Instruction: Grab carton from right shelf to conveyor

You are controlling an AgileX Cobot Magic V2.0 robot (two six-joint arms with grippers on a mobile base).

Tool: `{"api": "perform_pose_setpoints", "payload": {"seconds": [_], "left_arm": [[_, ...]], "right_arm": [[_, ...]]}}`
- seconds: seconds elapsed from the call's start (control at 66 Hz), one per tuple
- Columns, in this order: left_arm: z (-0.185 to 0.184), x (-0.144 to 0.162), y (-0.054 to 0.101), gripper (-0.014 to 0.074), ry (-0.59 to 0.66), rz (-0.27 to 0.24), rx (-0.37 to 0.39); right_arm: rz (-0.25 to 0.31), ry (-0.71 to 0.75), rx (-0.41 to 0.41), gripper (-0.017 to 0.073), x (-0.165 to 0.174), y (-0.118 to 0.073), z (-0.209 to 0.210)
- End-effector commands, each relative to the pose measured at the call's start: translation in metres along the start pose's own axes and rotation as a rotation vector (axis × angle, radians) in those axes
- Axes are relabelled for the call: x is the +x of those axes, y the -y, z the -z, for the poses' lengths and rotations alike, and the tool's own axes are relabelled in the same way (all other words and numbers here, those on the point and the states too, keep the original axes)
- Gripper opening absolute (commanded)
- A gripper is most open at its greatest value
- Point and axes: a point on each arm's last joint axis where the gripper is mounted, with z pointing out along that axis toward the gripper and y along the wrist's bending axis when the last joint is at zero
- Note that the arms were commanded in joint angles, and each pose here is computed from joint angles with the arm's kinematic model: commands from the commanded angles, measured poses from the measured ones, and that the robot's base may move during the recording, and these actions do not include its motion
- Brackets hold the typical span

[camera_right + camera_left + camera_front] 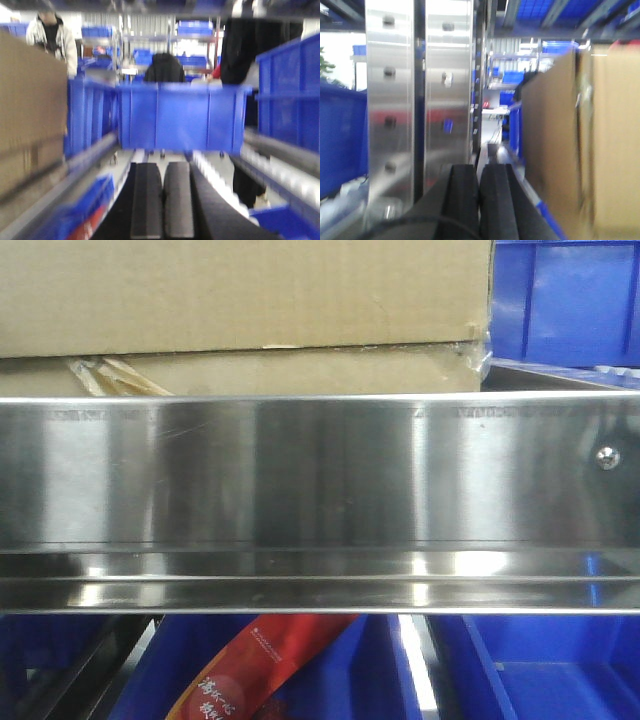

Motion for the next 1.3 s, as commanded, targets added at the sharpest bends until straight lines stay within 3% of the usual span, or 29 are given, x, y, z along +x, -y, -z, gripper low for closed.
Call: {"api": "perform_pose_setpoints", "payload": {"seconds": [0.0,0.061,0.136,0.227,0.318,0.485,0.606,0.773,0.895,1.046,1.167,1.289], "left_arm": [[0.002,-0.033,0.001,-0.0005,0.033,-0.003,0.01],[0.002,-0.059,0.002,0.0015,0.003,-0.018,0.023],[-0.001,-0.093,0.003,0.0101,-0.04,-0.047,0.032],[-0.007,-0.123,0.003,0.0211,-0.089,-0.065,0.037],[-0.018,-0.148,0.004,0.033,-0.128,-0.066,0.043],[-0.033,-0.167,0.005,0.0413,-0.1,-0.04,0.051],[-0.036,-0.174,0.007,0.0418,-0.112,-0.008,0.101],[-0.049,-0.186,0.013,0.0417,-0.191,-0.01,0.209],[-0.07,-0.191,0.022,0.0417,-0.284,-0.008,0.301],[-0.104,-0.192,0.042,0.0417,-0.398,-0.014,0.424],[-0.134,-0.194,0.057,0.0417,-0.454,-0.038,0.458],[-0.166,-0.199,0.067,0.0417,-0.53,-0.035,0.439]], "right_arm": [[0.008,0.065,-0.003,-0.0069,-0.033,-0.001,0.003],[0.009,0.078,-0.013,-0.0069,-0.057,-0.002,0.007],[0.01,0.095,-0.021,-0.003,-0.085,-0.003,0.01],[0.011,0.106,-0.025,0.0107,-0.109,-0.003,0.008],[0.011,0.12,-0.025,0.0299,-0.129,-0.003,0.003],[0.045,0.106,-0.014,0.0566,-0.137,-0.003,-0.014],[0.041,0.106,-0.013,0.0559,-0.143,-0.003,-0.023],[-0.018,0.025,-0.073,0.0559,-0.163,-0.007,-0.037],[-0.078,-0.038,-0.186,0.0559,-0.184,-0.016,-0.053],[-0.1,-0.109,-0.352,0.0559,-0.201,-0.036,-0.082],[-0.097,-0.212,-0.47,0.0559,-0.204,-0.059,-0.109],[-0.068,-0.354,-0.547,0.0559,-0.207,-0.084,-0.14]]}}
